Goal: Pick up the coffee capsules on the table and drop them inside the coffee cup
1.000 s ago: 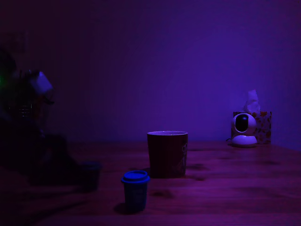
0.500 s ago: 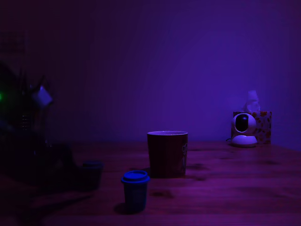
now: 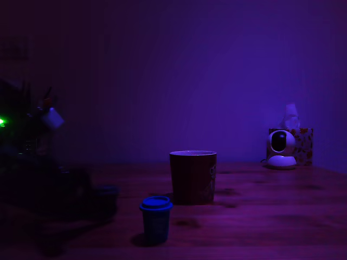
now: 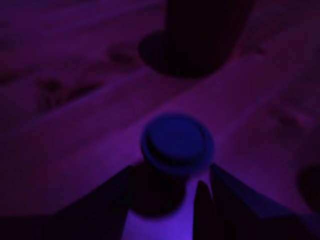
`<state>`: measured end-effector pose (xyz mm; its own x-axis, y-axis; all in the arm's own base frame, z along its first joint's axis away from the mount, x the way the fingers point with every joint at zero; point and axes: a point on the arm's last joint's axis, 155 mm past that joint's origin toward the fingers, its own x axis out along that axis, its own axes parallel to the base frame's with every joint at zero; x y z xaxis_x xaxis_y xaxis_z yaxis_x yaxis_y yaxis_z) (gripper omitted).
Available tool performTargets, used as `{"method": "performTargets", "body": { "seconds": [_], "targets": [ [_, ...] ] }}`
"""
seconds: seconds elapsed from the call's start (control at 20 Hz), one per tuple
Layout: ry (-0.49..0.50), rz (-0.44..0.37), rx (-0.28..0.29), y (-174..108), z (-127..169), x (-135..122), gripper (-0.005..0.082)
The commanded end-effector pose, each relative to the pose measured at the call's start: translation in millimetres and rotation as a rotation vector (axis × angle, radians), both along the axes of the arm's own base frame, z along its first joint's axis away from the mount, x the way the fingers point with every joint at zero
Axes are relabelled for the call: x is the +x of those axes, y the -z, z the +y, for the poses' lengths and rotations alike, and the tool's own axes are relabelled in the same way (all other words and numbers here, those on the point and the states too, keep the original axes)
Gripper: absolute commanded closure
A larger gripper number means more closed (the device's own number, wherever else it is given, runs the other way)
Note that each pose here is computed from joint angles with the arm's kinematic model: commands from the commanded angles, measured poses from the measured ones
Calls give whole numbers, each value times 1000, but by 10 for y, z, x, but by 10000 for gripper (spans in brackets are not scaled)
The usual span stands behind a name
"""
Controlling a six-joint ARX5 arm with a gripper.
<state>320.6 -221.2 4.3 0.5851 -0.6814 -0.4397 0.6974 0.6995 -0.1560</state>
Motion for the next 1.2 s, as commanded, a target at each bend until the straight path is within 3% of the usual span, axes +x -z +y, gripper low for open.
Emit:
{"method": "performTargets", "body": {
  "seconds": [0.0,0.45,0.8,1.15],
  "targets": [
    [-5,-13,-7,-25,-22,72,326],
    [-9,4,4,5,-22,92,327],
    [-16,-1,15,15,-3,106,580],
    [-16,-48,-9,-101,-31,166,592]
  ]
}}
